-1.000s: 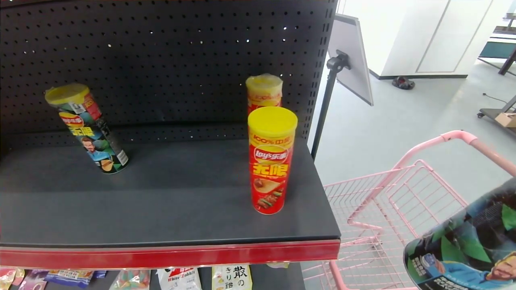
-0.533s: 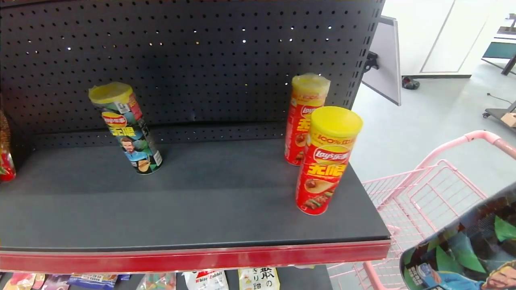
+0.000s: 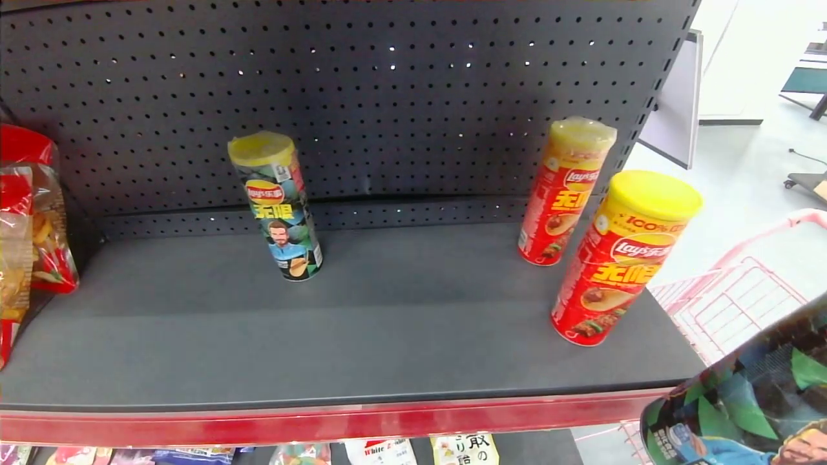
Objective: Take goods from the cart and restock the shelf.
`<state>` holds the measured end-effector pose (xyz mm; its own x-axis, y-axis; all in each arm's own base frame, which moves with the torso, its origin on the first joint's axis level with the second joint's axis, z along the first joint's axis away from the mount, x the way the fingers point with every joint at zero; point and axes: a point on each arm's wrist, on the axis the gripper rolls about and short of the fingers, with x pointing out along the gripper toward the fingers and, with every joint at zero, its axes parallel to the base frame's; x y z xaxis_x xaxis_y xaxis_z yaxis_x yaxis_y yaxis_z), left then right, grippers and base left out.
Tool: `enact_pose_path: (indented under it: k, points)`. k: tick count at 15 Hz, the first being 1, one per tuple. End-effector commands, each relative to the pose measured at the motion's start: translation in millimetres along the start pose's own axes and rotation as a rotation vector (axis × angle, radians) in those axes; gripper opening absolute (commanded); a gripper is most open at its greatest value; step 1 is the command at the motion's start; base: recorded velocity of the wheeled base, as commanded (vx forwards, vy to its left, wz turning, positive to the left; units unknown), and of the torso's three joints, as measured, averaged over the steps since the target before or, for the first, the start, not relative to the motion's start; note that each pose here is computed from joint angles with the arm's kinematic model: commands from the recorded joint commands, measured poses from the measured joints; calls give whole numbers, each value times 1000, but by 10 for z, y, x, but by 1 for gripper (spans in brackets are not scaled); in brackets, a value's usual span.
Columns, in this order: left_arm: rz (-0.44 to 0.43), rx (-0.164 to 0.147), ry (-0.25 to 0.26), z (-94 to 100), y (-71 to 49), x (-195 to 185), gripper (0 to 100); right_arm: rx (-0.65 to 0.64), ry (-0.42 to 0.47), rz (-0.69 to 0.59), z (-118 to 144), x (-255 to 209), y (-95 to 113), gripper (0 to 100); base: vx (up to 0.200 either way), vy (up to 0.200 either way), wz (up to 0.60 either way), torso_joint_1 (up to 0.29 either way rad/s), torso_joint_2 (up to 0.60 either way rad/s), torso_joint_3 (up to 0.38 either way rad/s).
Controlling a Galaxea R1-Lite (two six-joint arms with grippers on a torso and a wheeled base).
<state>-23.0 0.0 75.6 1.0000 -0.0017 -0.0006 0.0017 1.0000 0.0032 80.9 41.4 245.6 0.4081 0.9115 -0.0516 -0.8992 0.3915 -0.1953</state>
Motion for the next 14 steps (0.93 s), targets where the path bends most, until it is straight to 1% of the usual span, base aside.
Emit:
enact_pose_path:
  k: [1,13,14]
  points:
    - [2,0,1,0,0,1,100,1,1,1,-2,3,-2,0,0,200,0,2,-2,2]
    - [0,0,1,0,0,1,100,3,3,0,-37,-16,28,0,0,200,0,2,3,2]
    - [0,1,1,0,0,1,100,9,8,1,-60,-16,34,0,0,0,0,0,0,0]
